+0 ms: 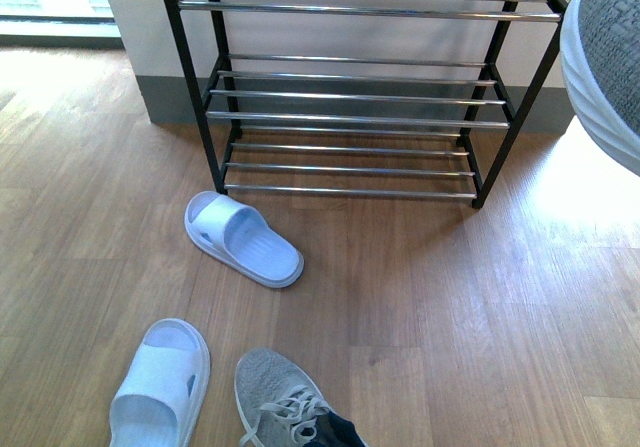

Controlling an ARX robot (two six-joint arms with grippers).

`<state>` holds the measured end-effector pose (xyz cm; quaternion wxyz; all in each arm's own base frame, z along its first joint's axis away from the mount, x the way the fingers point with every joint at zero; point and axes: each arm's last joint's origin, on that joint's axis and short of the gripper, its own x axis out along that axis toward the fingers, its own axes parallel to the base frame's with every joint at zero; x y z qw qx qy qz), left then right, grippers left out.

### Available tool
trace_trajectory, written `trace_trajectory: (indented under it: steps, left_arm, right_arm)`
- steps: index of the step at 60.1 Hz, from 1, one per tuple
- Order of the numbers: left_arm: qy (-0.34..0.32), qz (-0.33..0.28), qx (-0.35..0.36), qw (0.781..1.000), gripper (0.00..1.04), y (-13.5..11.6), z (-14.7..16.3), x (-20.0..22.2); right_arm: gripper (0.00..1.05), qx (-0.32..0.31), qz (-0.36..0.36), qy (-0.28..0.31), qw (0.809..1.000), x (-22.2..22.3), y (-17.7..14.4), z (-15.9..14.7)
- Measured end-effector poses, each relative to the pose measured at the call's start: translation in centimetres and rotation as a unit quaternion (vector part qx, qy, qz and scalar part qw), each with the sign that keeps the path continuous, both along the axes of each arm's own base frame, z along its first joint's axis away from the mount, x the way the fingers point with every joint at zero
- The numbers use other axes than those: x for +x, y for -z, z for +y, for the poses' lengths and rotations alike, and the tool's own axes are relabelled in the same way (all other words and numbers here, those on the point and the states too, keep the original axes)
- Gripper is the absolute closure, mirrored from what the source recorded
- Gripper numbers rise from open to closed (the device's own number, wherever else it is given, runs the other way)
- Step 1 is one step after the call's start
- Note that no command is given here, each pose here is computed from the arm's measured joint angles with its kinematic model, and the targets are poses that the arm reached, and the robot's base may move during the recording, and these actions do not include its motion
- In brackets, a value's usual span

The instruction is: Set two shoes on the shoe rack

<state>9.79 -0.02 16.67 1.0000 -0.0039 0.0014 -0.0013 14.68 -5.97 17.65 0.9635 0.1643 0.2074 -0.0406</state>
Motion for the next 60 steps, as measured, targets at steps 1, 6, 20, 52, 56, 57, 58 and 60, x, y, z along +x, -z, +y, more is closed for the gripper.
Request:
trace_trajectory:
  steps: [1,6,20,52,56,57,58,60]
  left_arm:
    - [0.0,0.0,0.0,1.0,0.09,0.0,0.0,0.0]
    - [-0.001,0.0,0.0,1.0,0.09,0.0,0.0,0.0]
    - [-0.002,0.0,0.0,1.0,0.09,0.0,0.01,0.0]
    - [0.001,0.0,0.0,1.0,0.09,0.01,0.0,0.0]
    - [0.001,0.0,0.0,1.0,0.09,0.01,0.0,0.0]
    - [0.001,0.0,0.0,1.0,0.09,0.01,0.0,0.0]
    - [0.001,0.0,0.0,1.0,0.09,0.01,0.0,0.0]
    - [0.001,0.0,0.0,1.0,0.09,0.01,0.0,0.0]
  right_arm:
    - [1.03,0.0,0.0,0.0,1.0,0.0,0.0,0.0]
    - [1.03,0.0,0.0,0.0,1.0,-0.01,0.02,0.01]
    - [1.03,0.003,0.0,-0.002,1.0,-0.04,0.05,0.04]
    - [1.03,-0.001,0.002,0.01,1.0,-0.08,0.07,-0.09]
    - [1.03,0.001,0.002,0.006,1.0,-0.08,0.08,-0.06]
    - [1.03,0.001,0.001,0.005,1.0,-0.08,0.08,-0.05]
    - [1.03,0.002,0.001,0.004,1.0,-0.08,0.09,-0.05]
    - [1.03,0.002,0.001,0.004,1.0,-0.08,0.09,-0.05]
